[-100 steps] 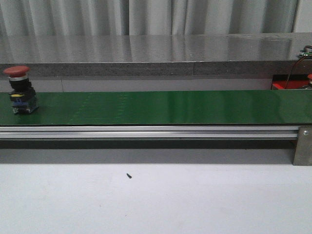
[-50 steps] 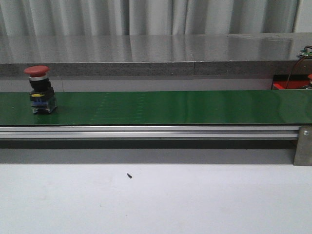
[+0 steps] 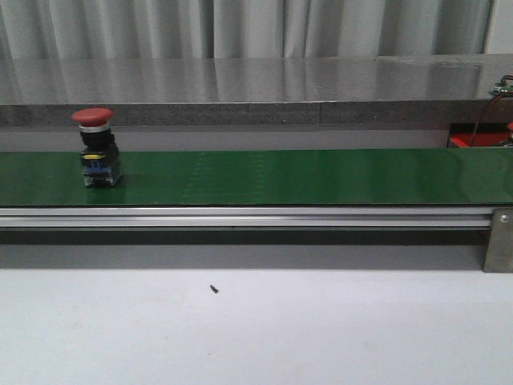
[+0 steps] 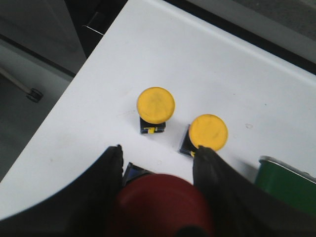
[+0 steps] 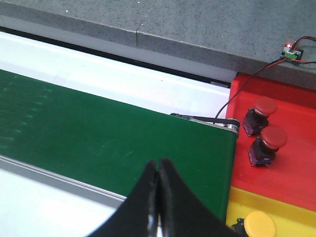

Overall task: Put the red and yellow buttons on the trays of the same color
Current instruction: 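Grasp a second red push button with the left gripper, carry over belt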

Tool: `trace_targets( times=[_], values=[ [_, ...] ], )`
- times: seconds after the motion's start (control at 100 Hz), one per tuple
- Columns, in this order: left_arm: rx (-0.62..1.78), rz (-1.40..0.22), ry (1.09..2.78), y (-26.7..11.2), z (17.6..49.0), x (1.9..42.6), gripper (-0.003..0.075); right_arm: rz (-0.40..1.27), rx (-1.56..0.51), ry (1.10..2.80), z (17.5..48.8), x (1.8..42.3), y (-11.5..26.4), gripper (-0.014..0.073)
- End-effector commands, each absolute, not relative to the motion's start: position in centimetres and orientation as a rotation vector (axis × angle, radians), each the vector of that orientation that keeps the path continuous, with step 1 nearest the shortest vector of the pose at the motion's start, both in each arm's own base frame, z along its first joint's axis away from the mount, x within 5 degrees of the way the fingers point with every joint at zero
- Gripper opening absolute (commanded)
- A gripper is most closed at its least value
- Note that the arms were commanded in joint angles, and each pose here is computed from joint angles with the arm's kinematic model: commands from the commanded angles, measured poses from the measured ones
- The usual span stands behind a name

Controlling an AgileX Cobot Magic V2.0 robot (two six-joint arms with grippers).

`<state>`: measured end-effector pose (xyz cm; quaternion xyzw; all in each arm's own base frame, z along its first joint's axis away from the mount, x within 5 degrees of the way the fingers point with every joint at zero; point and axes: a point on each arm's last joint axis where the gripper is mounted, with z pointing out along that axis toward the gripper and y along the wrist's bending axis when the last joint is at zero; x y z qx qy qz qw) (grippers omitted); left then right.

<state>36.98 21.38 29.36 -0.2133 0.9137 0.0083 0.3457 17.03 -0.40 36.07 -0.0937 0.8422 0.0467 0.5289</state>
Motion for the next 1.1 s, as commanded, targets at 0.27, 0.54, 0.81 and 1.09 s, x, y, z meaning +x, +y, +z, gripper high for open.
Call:
trace_targets(
  times=[0.27,0.54,0.81,1.09],
  values=[
    [-0.399,-0.027,2.307,13.4,32.1,34.3,0.0092,0.103,-0.198,1.936,37.5,17.2,-0.4,-0.0068],
    [-0.272,-0.073,2.317,8.8,30.3,35.3,0.0092,0.103,-0.198,1.936,37.5,17.2,-0.4,-0.0068],
    [-0.201,-0.101,2.342,6.7,29.0,36.6,0.0092,0.104,-0.198,1.936,37.5,17.1,-0.4,-0.0068],
    [-0.209,-0.124,2.426,6.7,26.5,37.5,0.0092,0.104,-0.198,1.936,37.5,17.1,-0.4,-0.0068]
  ],
)
